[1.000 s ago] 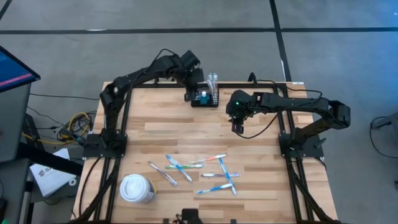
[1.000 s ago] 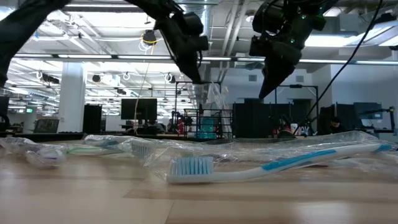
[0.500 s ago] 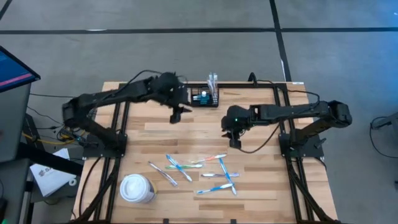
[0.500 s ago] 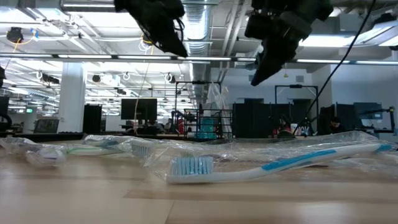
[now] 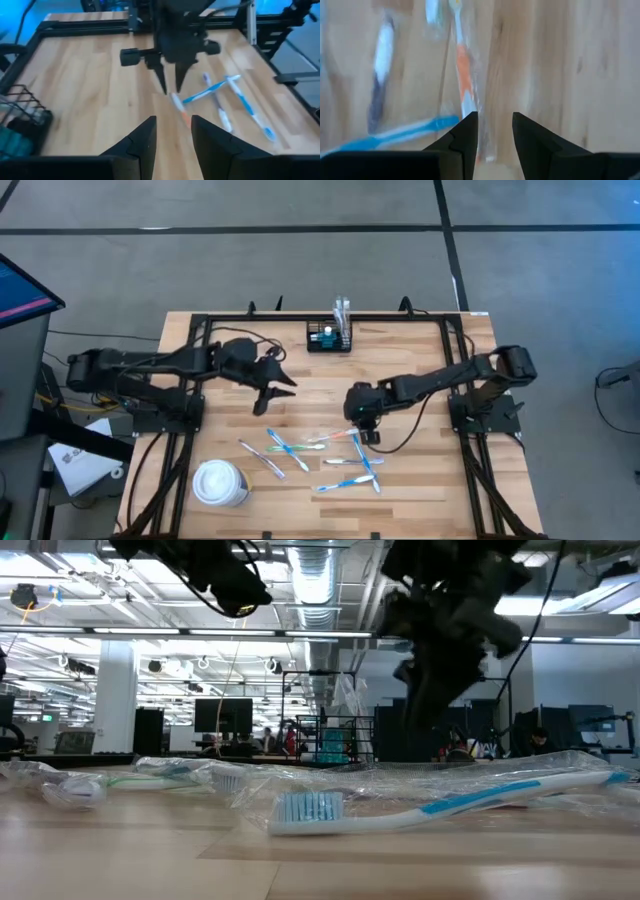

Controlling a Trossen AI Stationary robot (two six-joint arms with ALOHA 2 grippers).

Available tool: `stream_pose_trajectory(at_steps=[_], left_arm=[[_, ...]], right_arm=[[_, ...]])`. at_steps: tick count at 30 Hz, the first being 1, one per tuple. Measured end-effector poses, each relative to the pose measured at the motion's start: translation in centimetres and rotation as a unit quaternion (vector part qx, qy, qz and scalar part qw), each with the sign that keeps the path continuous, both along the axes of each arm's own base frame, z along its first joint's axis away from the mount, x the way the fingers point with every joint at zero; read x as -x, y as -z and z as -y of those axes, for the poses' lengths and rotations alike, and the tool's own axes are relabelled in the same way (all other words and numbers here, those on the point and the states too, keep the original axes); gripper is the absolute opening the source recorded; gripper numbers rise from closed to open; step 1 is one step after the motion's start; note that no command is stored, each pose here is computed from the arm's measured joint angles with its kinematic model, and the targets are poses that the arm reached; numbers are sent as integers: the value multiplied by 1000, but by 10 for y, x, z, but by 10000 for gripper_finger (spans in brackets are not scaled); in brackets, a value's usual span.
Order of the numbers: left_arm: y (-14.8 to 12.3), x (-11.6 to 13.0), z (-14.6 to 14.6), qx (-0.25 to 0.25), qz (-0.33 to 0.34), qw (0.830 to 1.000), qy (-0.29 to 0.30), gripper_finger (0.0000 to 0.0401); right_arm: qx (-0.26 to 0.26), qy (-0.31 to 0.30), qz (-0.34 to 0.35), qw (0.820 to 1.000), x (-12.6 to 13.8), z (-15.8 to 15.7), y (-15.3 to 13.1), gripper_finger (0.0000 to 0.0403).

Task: Pick & Place toothbrushing station
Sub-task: Put the toothbrush into the mesh organizer

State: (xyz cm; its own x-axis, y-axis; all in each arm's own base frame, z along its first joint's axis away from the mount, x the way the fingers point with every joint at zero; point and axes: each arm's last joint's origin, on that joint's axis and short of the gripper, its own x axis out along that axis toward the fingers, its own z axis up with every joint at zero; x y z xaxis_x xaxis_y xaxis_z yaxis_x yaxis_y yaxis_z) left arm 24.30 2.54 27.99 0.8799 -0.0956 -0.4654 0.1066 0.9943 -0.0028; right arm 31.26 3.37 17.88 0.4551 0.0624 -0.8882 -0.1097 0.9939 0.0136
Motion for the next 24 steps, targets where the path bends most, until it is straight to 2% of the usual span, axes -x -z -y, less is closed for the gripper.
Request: stream_pose_trajectory(at_steps=[5,11,24], left_arm=[[12,6,13,16,15,1000,18,117],[29,9,18,16,8,999,27,117],[32,9,17,2,13,1000,0,117]], right_arm=[[0,10,-20,1000,-7,-5,20,112],[0,1,-35,999,-19,-13,31,112],[-4,-19,-28,999,-29,-23,29,112]])
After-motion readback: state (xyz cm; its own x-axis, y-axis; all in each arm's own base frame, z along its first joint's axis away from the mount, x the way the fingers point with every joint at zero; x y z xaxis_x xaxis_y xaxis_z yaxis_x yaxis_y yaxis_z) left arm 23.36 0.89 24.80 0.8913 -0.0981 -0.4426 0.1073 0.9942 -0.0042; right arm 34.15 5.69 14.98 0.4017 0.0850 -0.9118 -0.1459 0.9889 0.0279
